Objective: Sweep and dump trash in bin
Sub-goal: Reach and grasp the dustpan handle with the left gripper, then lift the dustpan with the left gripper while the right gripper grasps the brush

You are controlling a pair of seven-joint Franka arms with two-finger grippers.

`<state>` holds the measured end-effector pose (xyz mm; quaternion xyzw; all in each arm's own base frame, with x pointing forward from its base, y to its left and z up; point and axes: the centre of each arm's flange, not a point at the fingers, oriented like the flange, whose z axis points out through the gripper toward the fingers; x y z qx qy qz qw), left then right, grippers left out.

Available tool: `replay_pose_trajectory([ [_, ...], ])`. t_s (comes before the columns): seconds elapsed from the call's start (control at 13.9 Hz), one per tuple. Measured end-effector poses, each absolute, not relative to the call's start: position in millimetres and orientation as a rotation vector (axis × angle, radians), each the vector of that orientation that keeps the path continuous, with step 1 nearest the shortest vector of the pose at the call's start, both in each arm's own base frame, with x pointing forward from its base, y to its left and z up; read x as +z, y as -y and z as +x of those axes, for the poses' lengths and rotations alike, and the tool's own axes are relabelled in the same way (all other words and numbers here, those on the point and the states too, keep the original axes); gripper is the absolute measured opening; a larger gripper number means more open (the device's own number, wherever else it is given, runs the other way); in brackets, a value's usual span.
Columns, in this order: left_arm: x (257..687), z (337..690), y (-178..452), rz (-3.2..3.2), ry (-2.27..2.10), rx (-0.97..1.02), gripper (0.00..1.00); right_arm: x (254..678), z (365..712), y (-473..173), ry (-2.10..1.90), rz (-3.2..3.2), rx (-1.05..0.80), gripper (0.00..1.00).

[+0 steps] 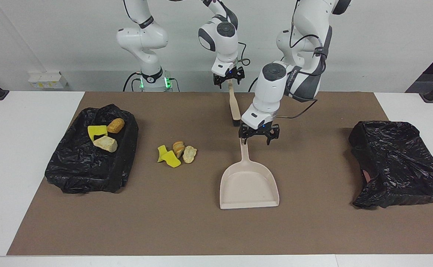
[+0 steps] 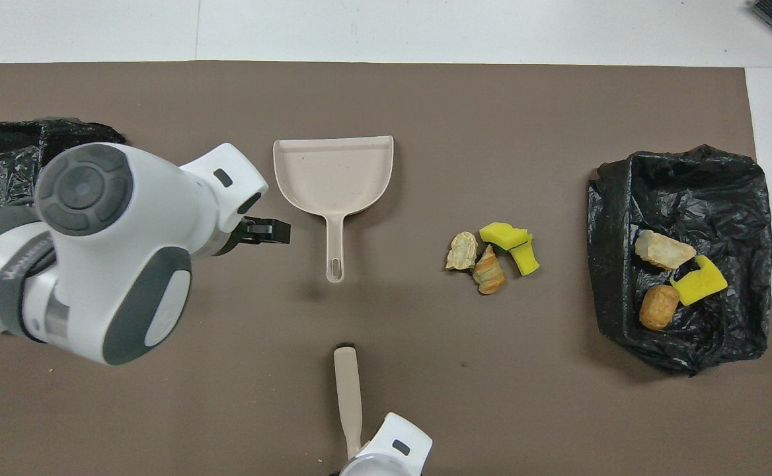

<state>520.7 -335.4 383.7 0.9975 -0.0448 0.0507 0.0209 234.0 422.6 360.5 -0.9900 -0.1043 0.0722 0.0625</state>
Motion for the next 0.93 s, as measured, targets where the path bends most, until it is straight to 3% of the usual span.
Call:
replay_pose_trajectory([
  [0.36, 365.1, 518.2, 350.2, 3.064, 0.147, 0.138, 0.96, 346.6, 232.7, -424.2, 0.331, -2.97, 0.219, 1.0],
  [0.57, 363.4, 519.2, 349.1, 3.065, 0.143, 0.133, 0.6, 335.8, 228.7, -424.3, 0.363, -2.965, 0.239, 1.0],
  [0.65, 362.5, 519.2, 349.1, 3.065, 0.143, 0.13, 0.57, 333.4, 226.5, -423.9, 0.383, -2.973, 0.239, 0.99],
  [0.72, 361.7, 519.2, 349.1, 3.066, 0.142, 0.128, 0.56, 330.9, 224.6, -422.8, 0.393, -2.98, 0.24, 0.95],
  [0.93, 361.0, 519.3, 349.0, 3.066, 0.143, 0.126, 0.46, 327.3, 222.1, -421.0, 0.401, -2.987, 0.247, 0.6],
])
